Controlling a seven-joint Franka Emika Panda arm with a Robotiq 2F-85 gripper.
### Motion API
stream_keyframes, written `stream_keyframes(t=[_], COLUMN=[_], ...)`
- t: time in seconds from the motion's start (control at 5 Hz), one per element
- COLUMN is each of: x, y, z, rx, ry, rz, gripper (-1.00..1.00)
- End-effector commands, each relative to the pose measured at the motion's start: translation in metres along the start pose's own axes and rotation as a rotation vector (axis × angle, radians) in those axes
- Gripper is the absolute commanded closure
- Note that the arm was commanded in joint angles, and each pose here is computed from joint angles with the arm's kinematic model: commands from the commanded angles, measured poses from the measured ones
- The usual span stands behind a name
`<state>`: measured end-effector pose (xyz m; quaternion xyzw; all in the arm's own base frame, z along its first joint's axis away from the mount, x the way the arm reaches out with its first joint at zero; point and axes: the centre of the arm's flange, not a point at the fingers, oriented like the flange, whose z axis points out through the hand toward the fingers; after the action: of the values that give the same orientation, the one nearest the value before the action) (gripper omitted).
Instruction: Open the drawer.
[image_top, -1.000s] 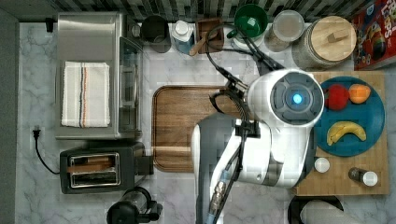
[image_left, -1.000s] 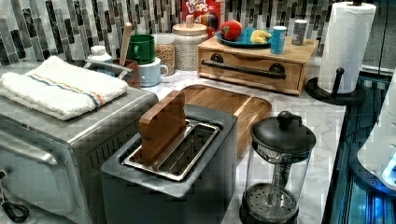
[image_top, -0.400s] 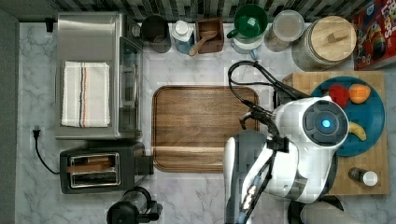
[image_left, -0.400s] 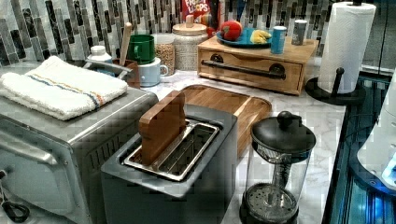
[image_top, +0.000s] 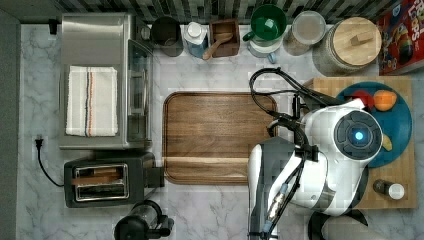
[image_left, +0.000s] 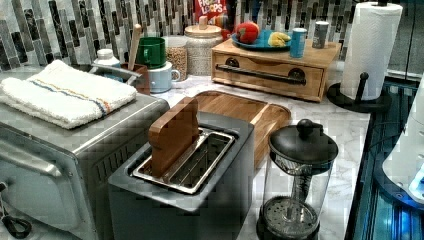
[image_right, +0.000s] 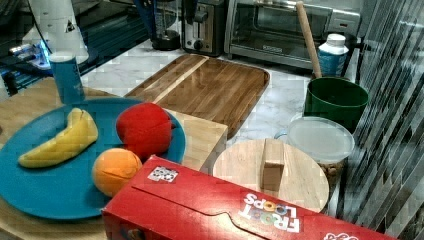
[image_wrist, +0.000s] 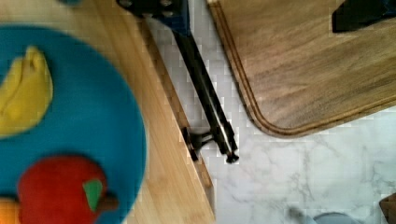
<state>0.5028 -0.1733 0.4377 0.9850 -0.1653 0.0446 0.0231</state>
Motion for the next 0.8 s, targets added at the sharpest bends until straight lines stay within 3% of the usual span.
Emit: stream_keyframes(t=[0.2, 0.8], x=[-0.004, -0.036], y=[0.02, 0.021], z=[0.04, 0.109], rx=[-0.019, 0.025], ry=[0.022, 0.059], rz=[-0.152, -0.124], gripper=[-1.0, -1.0])
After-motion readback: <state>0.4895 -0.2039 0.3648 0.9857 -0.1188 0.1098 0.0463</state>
